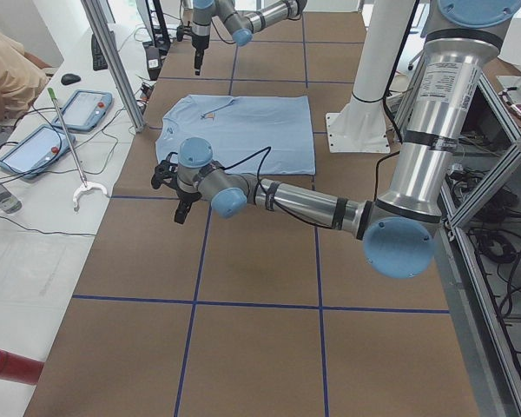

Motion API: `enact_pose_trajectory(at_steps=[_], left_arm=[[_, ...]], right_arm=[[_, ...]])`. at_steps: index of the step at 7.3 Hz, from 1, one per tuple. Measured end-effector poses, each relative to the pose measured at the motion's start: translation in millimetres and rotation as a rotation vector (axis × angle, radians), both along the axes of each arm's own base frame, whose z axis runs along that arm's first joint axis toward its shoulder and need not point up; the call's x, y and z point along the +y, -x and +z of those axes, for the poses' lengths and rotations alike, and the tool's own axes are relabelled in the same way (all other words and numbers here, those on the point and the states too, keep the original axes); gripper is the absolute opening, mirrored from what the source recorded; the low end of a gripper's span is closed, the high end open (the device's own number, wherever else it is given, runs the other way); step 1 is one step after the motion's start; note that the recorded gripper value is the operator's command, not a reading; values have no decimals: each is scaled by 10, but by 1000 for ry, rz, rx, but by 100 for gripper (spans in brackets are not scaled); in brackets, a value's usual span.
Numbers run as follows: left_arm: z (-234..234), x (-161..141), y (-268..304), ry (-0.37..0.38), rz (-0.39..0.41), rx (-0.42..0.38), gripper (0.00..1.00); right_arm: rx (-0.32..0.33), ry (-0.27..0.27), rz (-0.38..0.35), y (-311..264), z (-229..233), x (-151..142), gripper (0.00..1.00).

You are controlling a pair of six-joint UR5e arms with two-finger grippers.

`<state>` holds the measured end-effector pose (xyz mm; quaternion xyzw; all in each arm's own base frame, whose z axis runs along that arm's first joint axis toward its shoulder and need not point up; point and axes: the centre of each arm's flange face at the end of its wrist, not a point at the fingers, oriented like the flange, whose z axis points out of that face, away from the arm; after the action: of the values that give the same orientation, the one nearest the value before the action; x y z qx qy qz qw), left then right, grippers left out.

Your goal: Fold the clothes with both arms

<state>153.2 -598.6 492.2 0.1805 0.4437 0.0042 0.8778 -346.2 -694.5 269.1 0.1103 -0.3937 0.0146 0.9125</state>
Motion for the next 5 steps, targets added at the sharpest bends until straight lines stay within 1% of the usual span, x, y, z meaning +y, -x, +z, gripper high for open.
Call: enact_pose_trajectory(at_steps=[1, 2, 3, 5], left_arm=[[-31, -111, -358, 53, -50, 38, 65], [-76, -185, -729, 97, -91, 64, 64], [-118, -217, -1082, 125, -122, 77, 63], [-243, -288, -1642, 156, -158, 88, 60]], right_arm=[[2, -20, -31, -379, 236, -38, 100], [6, -34, -46, -583, 382, -37, 100], [8, -41, -52, -665, 450, -30, 100], [10, -42, -54, -708, 511, -21, 100]])
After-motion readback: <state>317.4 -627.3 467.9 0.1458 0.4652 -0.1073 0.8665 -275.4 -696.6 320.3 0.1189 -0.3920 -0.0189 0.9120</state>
